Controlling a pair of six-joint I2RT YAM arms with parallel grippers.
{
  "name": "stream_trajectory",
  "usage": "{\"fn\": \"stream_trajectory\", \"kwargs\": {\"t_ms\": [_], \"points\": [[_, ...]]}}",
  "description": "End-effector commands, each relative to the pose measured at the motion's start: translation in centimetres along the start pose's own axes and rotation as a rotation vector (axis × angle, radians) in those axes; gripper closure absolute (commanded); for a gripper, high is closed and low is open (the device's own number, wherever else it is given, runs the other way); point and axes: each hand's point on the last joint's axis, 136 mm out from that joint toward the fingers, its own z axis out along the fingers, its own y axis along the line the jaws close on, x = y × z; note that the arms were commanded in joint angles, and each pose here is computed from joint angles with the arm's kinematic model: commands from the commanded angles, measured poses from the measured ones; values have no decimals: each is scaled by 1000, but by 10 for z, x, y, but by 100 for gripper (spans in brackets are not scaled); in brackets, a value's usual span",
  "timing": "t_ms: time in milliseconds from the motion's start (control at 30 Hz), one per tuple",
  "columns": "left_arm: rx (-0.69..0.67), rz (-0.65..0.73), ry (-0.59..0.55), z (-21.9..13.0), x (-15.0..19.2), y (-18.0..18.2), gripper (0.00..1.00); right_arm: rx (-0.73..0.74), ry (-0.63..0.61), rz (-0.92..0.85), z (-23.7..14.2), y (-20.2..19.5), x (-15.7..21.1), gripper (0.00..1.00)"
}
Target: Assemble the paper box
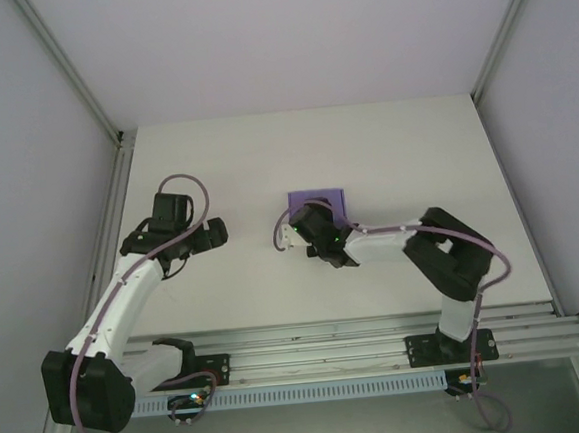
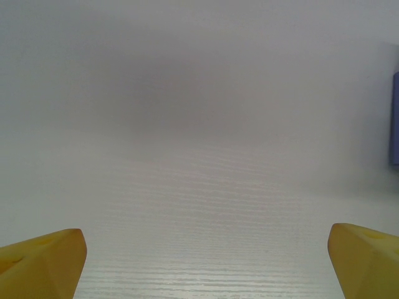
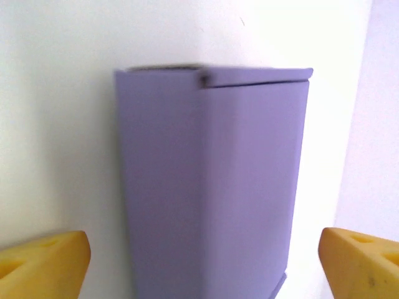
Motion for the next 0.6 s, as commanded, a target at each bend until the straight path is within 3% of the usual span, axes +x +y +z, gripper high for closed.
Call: {"fn": "stream_trajectory", "kwargs": {"t_ms": [0,100,200,267,400,567], "points": [[-5,-19,-39,-8,-11,1,0,-219,-148,113,-62,16,-20,0],[-14,-15,-67,-9,-21,1,0,-362,-280,252,-113,14,-36,0],[-62,-9,-149,-9,-41,8,0,-247,-270,501,-127,-24,-22,0],[-122,19,-248,-10,-62,17,0,-122,-212,710,-123,-56,8,0],[-284,23,-501,-6,-101,61,0,43,-148,1187,-106,-92,102,0],[-283,9,-671,22,-109,105,0,322,-197,1338,-96,-90,184,0]]}}
